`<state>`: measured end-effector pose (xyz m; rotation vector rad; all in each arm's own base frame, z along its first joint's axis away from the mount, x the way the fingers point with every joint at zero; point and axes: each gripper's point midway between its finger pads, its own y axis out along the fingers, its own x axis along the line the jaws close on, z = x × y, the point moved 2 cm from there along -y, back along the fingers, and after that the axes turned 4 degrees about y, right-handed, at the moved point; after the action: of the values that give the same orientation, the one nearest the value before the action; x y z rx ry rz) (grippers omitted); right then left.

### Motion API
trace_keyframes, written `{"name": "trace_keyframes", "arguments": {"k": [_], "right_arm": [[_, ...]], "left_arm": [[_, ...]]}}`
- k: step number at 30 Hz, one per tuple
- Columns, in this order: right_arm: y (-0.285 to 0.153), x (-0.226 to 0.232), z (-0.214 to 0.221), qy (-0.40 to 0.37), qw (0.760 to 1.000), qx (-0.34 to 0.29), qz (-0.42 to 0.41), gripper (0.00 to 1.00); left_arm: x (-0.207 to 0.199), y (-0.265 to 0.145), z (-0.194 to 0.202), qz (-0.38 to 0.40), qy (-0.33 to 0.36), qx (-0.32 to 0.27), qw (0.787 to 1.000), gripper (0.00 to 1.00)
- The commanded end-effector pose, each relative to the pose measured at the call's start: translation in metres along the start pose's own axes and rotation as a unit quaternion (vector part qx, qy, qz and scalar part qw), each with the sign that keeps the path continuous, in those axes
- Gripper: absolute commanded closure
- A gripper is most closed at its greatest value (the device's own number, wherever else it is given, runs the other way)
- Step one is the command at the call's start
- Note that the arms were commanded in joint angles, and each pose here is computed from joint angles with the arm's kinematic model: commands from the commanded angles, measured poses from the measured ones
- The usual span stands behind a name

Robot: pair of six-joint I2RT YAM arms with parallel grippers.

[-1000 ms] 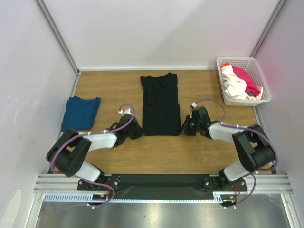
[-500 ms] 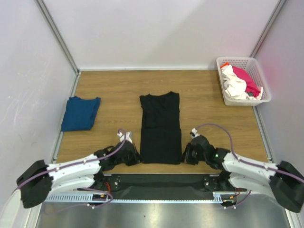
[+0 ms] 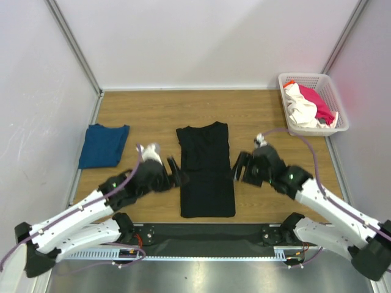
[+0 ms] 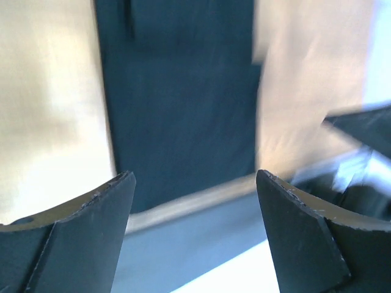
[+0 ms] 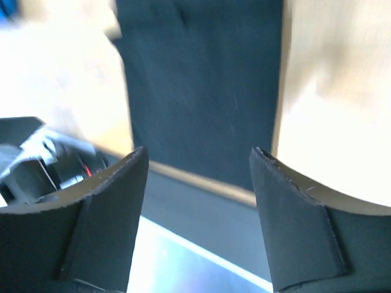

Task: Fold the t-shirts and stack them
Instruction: Fold the tshirt

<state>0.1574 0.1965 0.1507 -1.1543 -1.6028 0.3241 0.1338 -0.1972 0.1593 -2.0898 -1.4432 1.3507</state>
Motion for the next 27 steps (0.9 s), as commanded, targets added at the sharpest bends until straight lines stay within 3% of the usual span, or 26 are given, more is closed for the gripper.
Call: {"name": "trace_keyframes", "arguments": {"k": [1,5,10,18,27], "right_arm": [[0.009,0.012,-0.044,-0.065,0.998,-0.018,0.01,0.28],[0.032,0.051,-0.086,-0.102,0.993,-0.06,-0.024,0.35],[0.071,0.094,-0.101,-0.124,0.986,-0.07,-0.089,0.46],[0.146,0.074,-0.079,-0.125,0.99,-0.04,-0.042,0.53],[0.15,0.061,-0.08,-0.102,0.994,-0.044,-0.02,0.54]], "left_arm": [[-0.002,0.008,-0.069,-0.025,0.04,-0.08,0.996,0.14],[0.018,0.034,-0.134,-0.038,0.01,-0.129,0.991,0.19],[0.01,0.07,-0.172,0.024,-0.014,-0.148,0.989,0.23],[0.023,0.135,-0.178,0.055,-0.05,-0.143,0.987,0.29],[0.058,0.174,-0.162,-0.017,-0.066,-0.111,0.991,0.3]]}}
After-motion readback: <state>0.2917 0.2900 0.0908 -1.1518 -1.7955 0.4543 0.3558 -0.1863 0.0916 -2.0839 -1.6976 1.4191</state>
